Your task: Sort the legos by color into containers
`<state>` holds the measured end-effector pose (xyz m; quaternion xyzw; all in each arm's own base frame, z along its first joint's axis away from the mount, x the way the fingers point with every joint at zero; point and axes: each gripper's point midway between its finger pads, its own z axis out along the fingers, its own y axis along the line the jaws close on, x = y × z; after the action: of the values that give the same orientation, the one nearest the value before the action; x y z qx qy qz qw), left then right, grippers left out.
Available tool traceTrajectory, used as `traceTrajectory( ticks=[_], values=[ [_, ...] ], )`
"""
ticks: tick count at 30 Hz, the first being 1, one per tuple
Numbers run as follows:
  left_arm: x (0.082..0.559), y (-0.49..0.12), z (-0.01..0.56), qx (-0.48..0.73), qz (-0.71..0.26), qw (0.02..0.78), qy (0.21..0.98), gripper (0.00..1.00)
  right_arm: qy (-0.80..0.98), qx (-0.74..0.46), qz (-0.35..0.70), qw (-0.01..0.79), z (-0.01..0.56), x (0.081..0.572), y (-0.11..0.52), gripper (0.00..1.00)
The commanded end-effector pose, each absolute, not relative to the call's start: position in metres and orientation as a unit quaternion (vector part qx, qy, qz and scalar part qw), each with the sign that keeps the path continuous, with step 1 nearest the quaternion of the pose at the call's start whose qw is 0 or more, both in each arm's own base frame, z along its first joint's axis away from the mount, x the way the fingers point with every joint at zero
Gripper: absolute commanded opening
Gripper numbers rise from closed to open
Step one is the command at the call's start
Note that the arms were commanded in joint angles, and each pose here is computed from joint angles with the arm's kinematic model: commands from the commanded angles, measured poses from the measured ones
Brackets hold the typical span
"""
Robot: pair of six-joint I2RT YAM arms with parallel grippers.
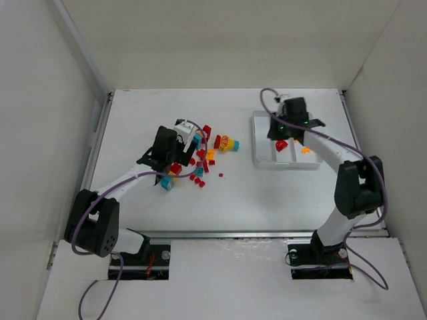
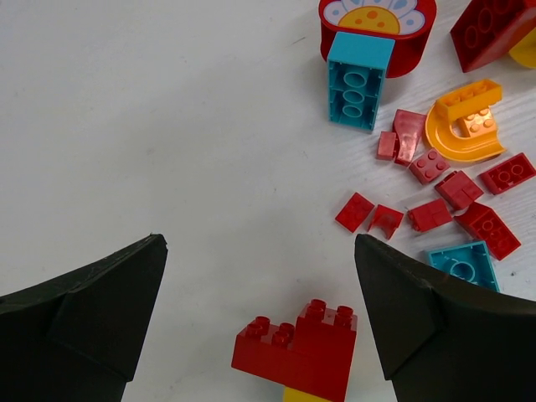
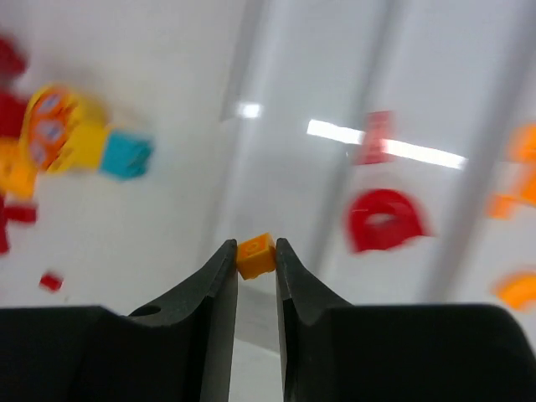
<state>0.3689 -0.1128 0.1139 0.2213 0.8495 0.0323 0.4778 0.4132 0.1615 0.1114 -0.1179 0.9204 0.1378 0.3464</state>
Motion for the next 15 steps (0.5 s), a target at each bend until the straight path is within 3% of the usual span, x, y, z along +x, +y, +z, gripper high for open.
traceTrajectory(
  ticks=[1,7,10,15],
  values=[
    [0.371,-0.119,0.132,0.223,0.021,0.509,0.831,0.94,0.907,0.009,0.100,0.409,0.152,0.452,0.100,0.00],
    [0.371,-0.118,0.132,0.231,0.026,0.509,0.829,0.94,0.917,0.129,0.053,0.374,0.123,0.466,0.003,0.00],
    [0.373,-0.117,0.134,0.228,0.029,0.513,0.827,0.94,0.916,0.144,0.051,0.370,0.118,0.473,-0.007,0.01],
    [0.373,-0.116,0.134,0.231,0.032,0.513,0.826,0.94,0.927,0.146,0.048,0.342,0.102,0.472,-0.007,0.27]
  ],
)
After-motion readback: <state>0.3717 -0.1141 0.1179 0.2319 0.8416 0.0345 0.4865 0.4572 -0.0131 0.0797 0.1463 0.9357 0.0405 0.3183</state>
